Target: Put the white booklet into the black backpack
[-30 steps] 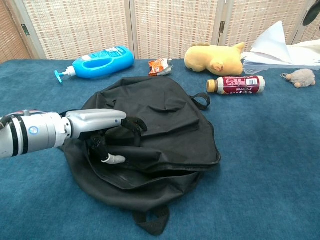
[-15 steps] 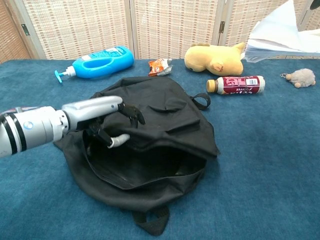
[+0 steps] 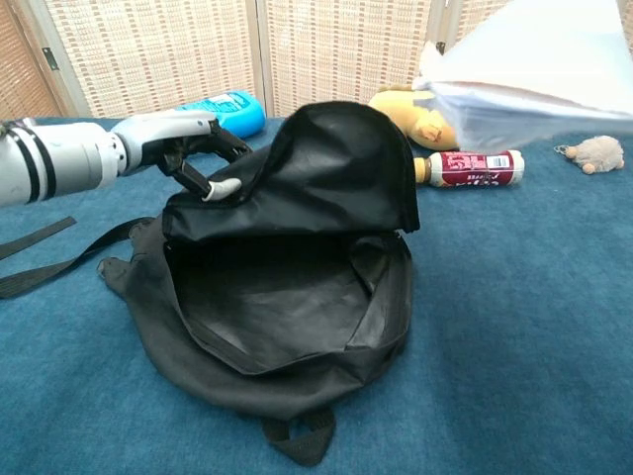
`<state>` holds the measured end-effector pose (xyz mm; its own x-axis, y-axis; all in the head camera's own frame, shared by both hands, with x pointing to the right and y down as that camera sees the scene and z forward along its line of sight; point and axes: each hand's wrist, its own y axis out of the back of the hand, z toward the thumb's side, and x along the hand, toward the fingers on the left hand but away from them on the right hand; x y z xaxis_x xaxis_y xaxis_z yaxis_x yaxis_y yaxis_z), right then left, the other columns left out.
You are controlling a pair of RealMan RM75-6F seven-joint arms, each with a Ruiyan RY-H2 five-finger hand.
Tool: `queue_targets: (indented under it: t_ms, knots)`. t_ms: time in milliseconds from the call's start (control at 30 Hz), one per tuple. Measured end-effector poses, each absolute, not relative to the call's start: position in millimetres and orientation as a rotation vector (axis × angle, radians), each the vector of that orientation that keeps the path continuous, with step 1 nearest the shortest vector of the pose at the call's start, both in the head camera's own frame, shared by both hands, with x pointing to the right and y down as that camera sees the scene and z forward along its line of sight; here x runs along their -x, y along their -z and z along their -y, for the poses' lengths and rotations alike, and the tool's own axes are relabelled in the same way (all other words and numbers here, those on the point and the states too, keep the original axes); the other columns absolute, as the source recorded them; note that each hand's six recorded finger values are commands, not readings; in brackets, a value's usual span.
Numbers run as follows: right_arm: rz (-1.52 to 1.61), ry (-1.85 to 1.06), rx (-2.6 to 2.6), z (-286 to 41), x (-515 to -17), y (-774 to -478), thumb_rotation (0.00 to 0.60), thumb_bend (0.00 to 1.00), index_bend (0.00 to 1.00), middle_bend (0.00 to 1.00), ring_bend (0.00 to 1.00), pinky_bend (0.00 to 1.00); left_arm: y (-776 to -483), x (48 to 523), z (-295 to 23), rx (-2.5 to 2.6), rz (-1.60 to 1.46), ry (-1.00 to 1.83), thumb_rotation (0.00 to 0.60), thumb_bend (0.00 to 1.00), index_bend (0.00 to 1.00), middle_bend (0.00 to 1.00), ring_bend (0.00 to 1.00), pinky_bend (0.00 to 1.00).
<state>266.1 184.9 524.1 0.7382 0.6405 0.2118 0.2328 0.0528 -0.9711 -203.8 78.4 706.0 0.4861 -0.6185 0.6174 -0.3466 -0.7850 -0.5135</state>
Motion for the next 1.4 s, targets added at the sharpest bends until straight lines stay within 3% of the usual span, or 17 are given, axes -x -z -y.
queue_targets:
  t_ms: [367,900,1400]
  knots:
    - [0.623,-0.273,1.665,-208,-235,-537,0.6,0.37,0.75,0.38,0.26,0.17,-717,212,-37,2.424,-0.928,1.344,0.6,0.58,0.56,0.27,0.24,0.02]
    - [0.444,-0.208,1.791,-206,-161,-602,0.6,0.37,0.75,0.38,0.26,0.18,-721,221,-31,2.465,-1.009,1.422,0.6,0.58,0.55,0.27,0.23,0.02]
    - [0.337,-0.2,1.77,-196,-108,-663,0.6,0.37,0.75,0.41,0.31,0.28,-716,221,-32,2.471,-1.008,1.422,0.6,0.58,0.55,0.27,0.22,0.02]
